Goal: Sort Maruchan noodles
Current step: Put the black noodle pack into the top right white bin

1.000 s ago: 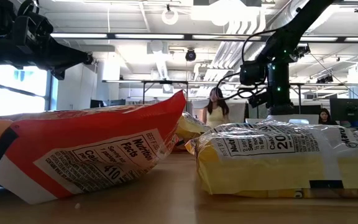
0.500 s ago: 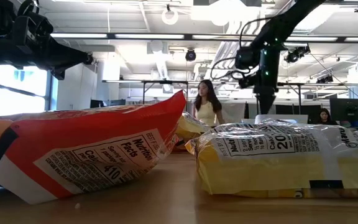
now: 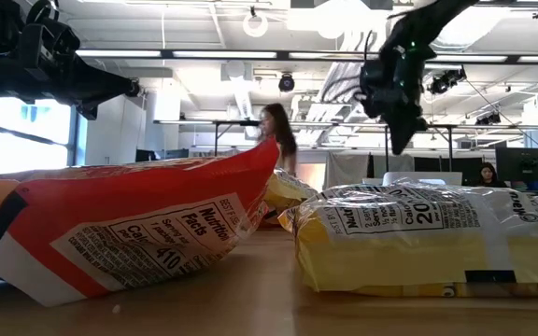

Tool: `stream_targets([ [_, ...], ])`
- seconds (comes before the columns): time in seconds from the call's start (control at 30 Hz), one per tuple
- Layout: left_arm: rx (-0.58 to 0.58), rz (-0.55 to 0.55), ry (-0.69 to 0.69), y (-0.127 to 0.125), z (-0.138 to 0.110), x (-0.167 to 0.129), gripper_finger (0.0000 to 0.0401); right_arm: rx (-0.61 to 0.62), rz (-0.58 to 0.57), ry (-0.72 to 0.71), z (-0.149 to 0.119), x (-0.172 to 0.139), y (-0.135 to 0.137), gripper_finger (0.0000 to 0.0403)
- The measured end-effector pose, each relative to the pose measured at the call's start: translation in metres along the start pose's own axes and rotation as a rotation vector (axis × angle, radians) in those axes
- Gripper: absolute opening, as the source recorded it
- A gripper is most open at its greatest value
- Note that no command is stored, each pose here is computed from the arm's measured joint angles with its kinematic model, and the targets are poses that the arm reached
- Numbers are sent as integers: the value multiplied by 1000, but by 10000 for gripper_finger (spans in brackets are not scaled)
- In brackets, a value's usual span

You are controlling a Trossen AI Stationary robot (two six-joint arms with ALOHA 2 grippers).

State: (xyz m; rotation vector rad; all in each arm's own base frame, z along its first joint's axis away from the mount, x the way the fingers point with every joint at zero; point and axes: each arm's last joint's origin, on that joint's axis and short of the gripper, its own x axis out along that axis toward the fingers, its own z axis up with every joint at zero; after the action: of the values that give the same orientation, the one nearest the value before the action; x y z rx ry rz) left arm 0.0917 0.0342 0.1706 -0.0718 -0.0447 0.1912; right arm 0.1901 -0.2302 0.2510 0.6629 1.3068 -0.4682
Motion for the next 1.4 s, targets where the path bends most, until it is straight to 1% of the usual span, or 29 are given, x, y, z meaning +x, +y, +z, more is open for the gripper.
stream_targets([
  [0.07,0,0,0,0,0,0,23,44,-28,50,-8,18,0,11],
  [0.2,0,0,0,0,0,0,23,116,-25,65,-21,52,0,2],
  [0.37,0,0,0,0,0,0,23,196,-43,-15,-26,77,-5,0],
  [0.5,0,0,0,0,0,0,23,222,-147,-70,-26,85,-9,0],
  [0.73,0,0,0,0,0,0,23,246,-232,-180,-20,86,-22,0],
  [0.87,0,0,0,0,0,0,23,243,-274,-232,-16,84,-24,0],
  [1.07,0,0,-1,0,0,0,23,203,-309,-336,-11,72,-18,0],
  [1.17,0,0,0,0,0,0,23,203,-353,-407,-8,62,-19,0],
  [1.27,0,0,0,0,0,0,23,210,-426,-493,-1,55,-21,0],
  [1.3,0,0,0,0,0,0,23,213,-437,-498,-1,55,-22,0],
  [1.4,0,0,0,0,0,0,23,219,-428,-534,2,53,-25,0],
])
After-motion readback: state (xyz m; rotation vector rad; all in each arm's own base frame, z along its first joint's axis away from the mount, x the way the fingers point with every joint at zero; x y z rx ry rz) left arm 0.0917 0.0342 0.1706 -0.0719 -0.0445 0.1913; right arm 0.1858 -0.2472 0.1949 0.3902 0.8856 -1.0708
